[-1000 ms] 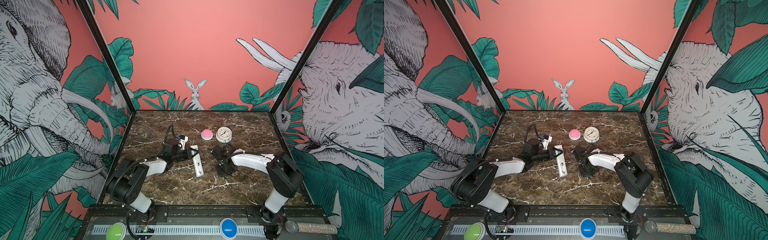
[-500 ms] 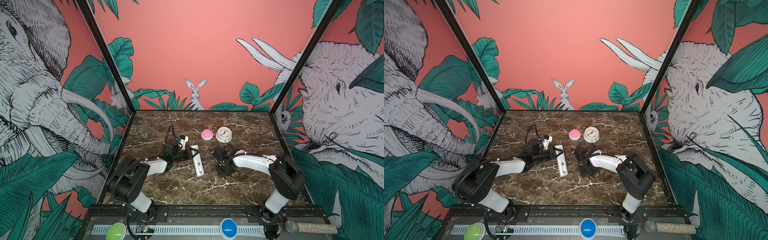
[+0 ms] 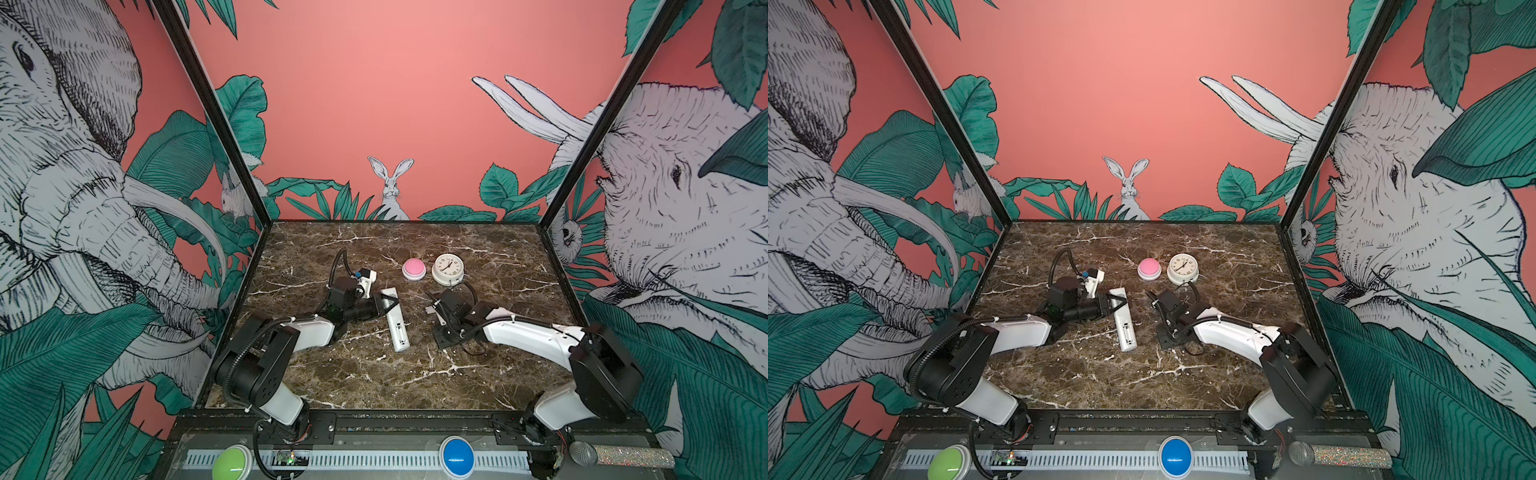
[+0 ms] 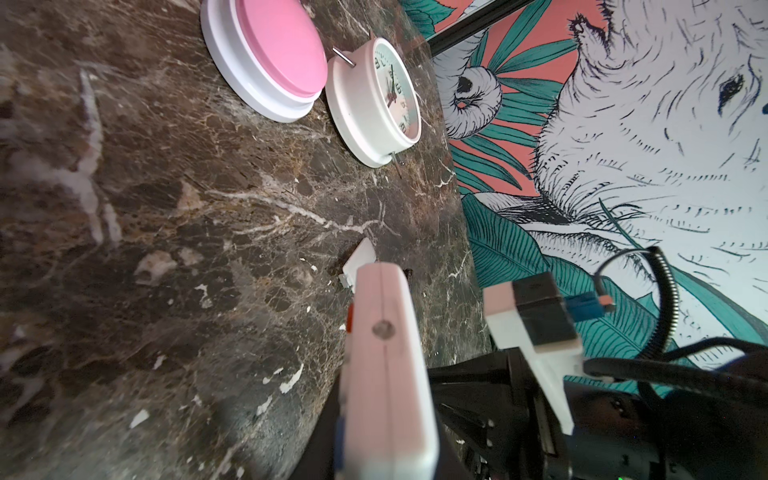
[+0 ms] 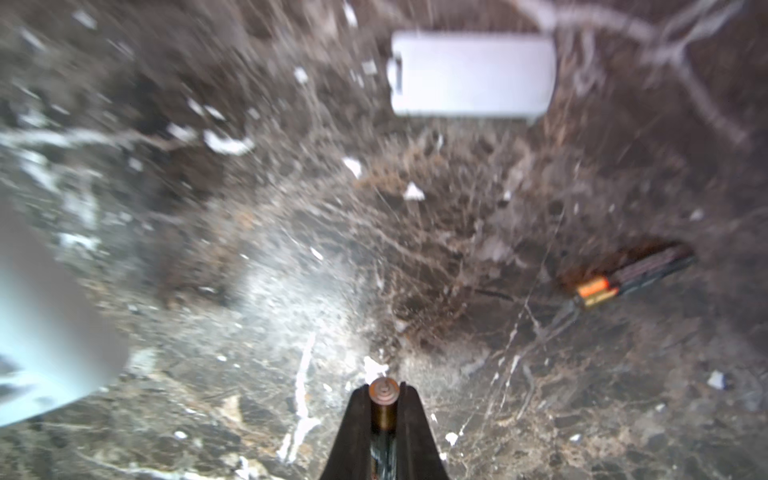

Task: Load the batteries into the remote control
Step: 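Carry the battery with the right gripper over the remote's open compartment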

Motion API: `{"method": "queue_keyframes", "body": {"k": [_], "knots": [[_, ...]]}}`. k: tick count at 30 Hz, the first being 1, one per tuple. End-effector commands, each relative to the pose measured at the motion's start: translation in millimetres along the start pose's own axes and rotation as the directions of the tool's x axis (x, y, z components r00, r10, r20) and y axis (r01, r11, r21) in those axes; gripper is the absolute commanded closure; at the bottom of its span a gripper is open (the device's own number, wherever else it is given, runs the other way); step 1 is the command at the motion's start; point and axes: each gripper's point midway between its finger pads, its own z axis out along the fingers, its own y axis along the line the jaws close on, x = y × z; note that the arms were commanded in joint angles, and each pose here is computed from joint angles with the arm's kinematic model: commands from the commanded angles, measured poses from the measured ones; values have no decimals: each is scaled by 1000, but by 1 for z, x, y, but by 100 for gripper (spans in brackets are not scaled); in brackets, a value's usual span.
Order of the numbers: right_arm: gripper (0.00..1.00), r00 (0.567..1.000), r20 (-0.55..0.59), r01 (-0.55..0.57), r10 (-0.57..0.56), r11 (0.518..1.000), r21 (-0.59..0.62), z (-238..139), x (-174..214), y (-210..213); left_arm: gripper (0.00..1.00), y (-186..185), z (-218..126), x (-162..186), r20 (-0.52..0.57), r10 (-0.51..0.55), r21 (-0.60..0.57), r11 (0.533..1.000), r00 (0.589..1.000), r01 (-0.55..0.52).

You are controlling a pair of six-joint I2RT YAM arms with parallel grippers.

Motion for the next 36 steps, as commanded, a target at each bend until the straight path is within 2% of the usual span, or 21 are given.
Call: {"method": "queue_keyframes", "body": {"k": [1, 11, 16, 25, 36], "knots": [[100, 994, 106, 27, -22, 998, -51, -12, -16, 10, 100, -13, -5, -7, 31, 25, 26, 999, 999, -26], [100, 959, 282, 63, -33, 993, -100, -52, -35, 18, 100, -20, -8, -16, 54, 32, 23, 999, 998, -33], [100, 925, 379, 71, -13, 988, -138, -72, -49, 26, 100, -26, -10, -19, 69, 37, 38, 998, 997, -40], [100, 886, 463, 93, 12, 975, -204, -88, -68, 48, 100, -34, -18, -30, 135, 57, 35, 997, 989, -62], [100, 832, 552, 128, 55, 950, -287, -97, -84, 80, 100, -40, -19, -34, 154, 35, 67, 997, 987, -46]]}}
